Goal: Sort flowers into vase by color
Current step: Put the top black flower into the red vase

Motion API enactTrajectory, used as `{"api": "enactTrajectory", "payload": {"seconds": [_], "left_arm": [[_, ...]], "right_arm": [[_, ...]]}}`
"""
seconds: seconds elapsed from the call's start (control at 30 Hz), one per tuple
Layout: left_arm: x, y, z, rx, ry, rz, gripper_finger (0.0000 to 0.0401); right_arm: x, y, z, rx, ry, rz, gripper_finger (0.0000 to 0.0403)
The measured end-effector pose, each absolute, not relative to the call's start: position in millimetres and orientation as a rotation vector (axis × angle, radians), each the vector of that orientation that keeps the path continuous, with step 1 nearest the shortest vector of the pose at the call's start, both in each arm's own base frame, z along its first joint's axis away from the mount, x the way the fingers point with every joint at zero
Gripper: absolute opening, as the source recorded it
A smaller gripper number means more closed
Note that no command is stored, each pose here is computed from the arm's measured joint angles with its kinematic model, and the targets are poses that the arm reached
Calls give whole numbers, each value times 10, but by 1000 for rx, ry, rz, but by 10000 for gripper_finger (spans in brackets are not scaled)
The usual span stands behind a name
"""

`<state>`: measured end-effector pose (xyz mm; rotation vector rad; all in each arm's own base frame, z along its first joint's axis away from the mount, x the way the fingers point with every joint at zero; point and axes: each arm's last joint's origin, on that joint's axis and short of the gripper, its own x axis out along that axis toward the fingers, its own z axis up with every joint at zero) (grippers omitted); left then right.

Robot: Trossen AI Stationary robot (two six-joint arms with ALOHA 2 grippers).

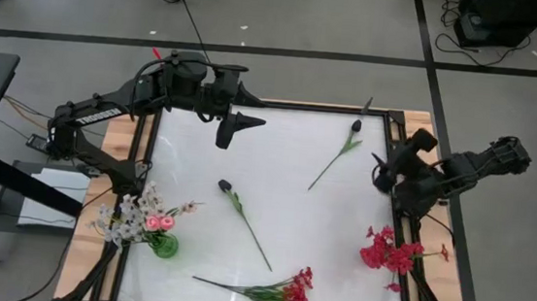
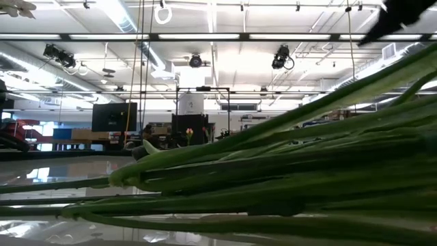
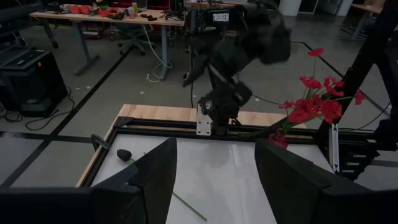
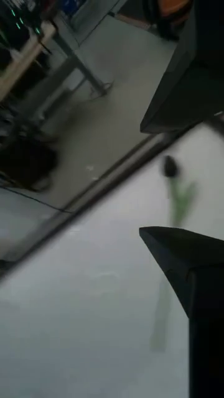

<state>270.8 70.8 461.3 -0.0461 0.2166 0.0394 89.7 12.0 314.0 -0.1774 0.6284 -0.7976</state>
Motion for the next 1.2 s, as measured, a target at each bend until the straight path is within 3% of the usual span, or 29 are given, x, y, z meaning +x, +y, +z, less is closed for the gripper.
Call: {"api": "enactTrajectory", "payload": {"seconds": [0.37, 0.5, 0.83, 0.97, 1.2], "left_arm": [[2708, 708, 4614, -46, 216, 39, 222], [2708, 708, 4613, -46, 217, 39, 222], [2708, 708, 4614, -46, 216, 40, 222], [2721, 730, 4676, -23, 152, 102, 222], [2729, 732, 4757, -50, 67, 108, 222]], "right_arm": [[1365, 84, 3857, 143, 113, -736, 265], [1598, 34, 3854, 210, 85, -714, 265], [2309, 77, 3770, 326, 39, -334, 265], [2387, 44, 3718, 434, -1, -471, 259], [2318, -94, 3453, 715, 112, -706, 238]]}}
